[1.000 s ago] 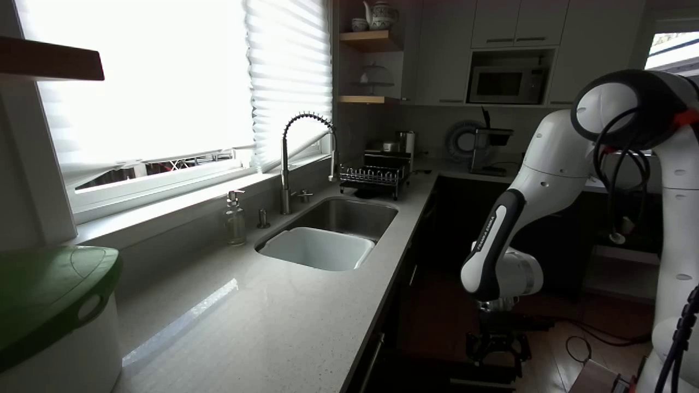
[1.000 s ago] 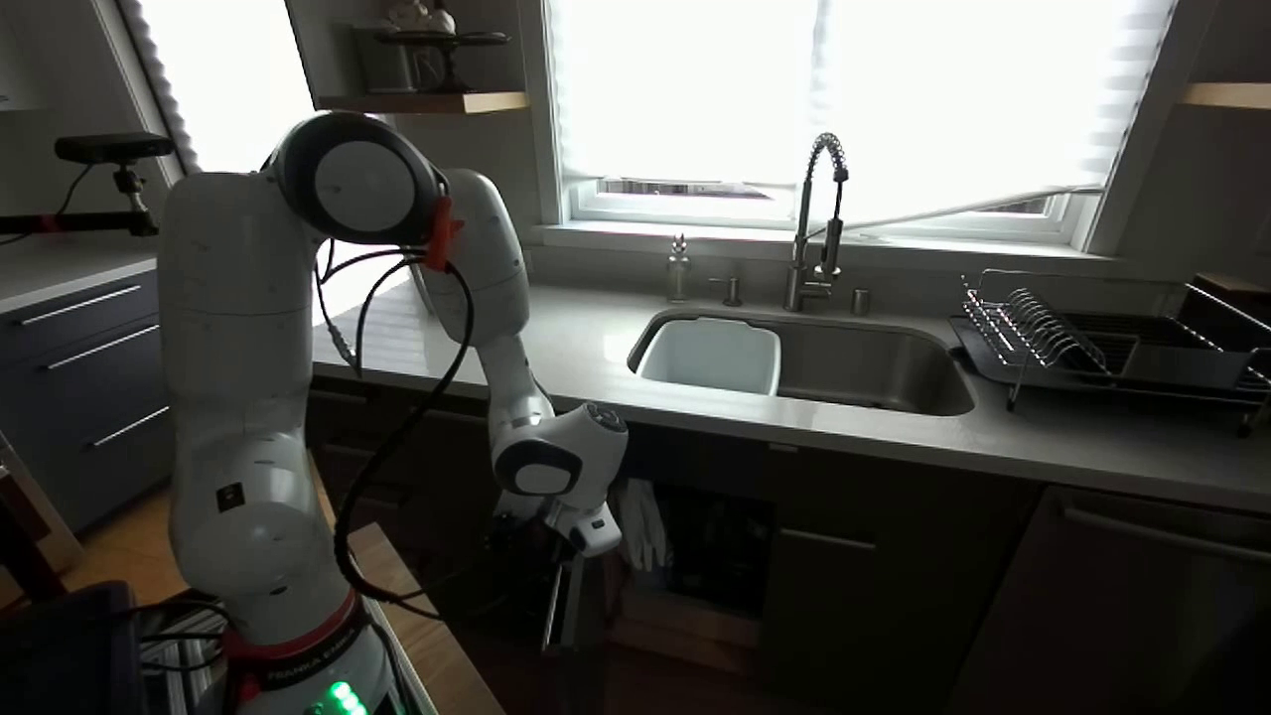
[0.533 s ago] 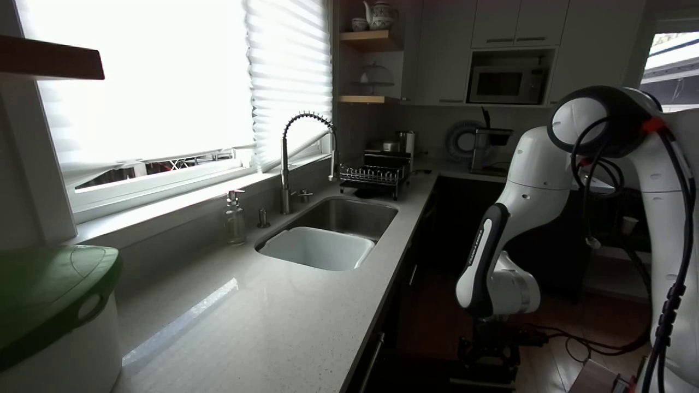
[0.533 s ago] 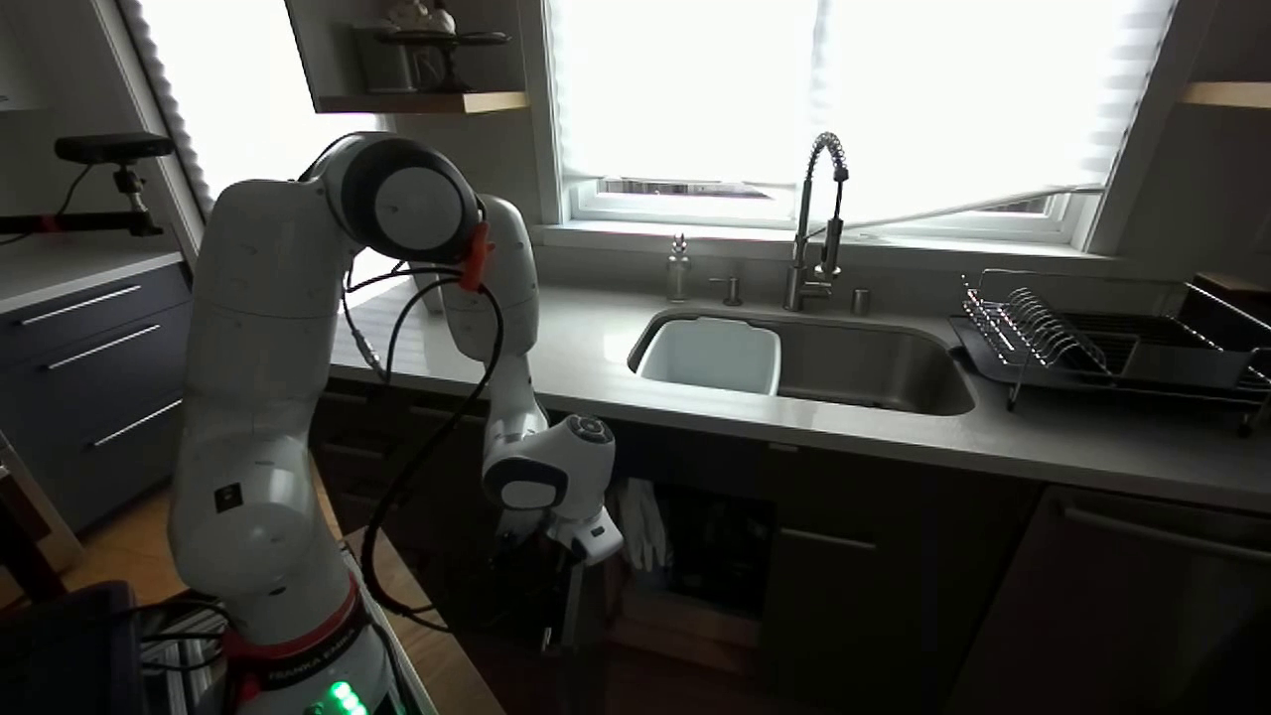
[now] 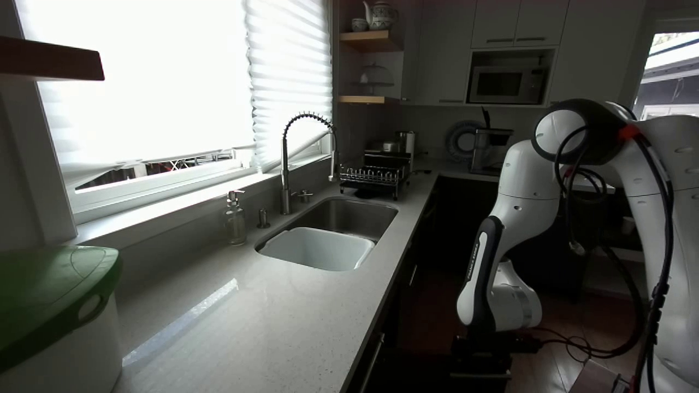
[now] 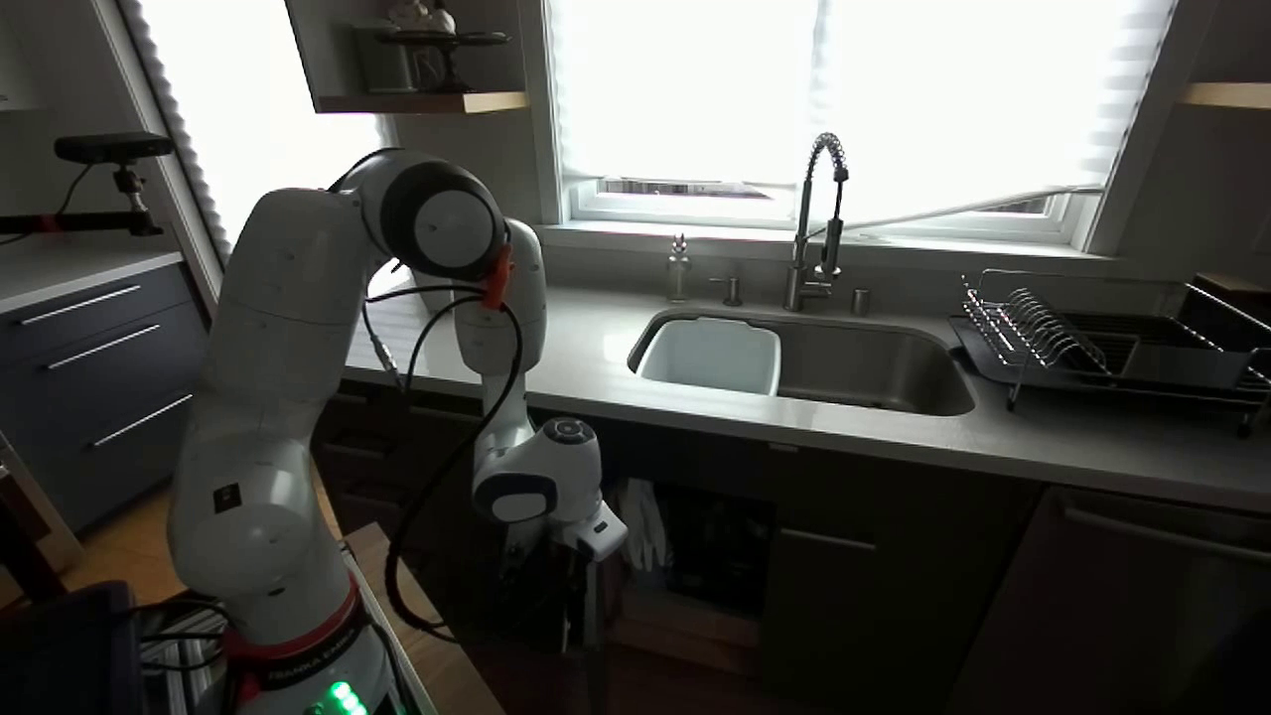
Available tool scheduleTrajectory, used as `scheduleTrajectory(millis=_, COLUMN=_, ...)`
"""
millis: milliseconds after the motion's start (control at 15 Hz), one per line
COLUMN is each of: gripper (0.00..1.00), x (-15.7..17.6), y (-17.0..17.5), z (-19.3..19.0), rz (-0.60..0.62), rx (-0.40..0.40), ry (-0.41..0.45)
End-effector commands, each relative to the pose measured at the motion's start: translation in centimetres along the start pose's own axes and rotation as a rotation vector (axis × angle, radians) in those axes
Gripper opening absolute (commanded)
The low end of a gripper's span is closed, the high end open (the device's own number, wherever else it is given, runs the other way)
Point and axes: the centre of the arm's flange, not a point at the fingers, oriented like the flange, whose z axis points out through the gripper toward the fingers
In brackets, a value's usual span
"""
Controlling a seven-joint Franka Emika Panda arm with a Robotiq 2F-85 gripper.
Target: Close the opened under the sink cabinet door
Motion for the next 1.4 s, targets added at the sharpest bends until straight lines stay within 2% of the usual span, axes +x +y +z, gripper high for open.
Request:
scheduleTrajectory(millis=0, gripper=1.00, x=0.1, y=0.1, z=1.1, rz=-0.082, rx=0.010, ry=0.120)
scheduleTrajectory(millis=133, gripper=1.00, x=0.4, y=-0.3, z=1.2, rz=-0.180, rx=0.001, ry=0.193)
scheduleTrajectory(millis=200, gripper=1.00, x=0.5, y=-0.3, z=0.1, rz=-0.105, rx=0.007, ry=0.139)
scheduleTrajectory(millis=400, gripper=1.00, x=0.6, y=-0.5, z=0.3, rz=-0.154, rx=0.004, ry=0.185)
scheduleTrajectory(millis=867, gripper=1.00, x=0.6, y=-0.6, z=0.4, rz=-0.163, rx=0.003, ry=0.184)
scheduleTrajectory(millis=1333, gripper=1.00, x=5.7, y=-2.2, z=2.1, rz=-0.253, rx=-0.016, ry=0.303)
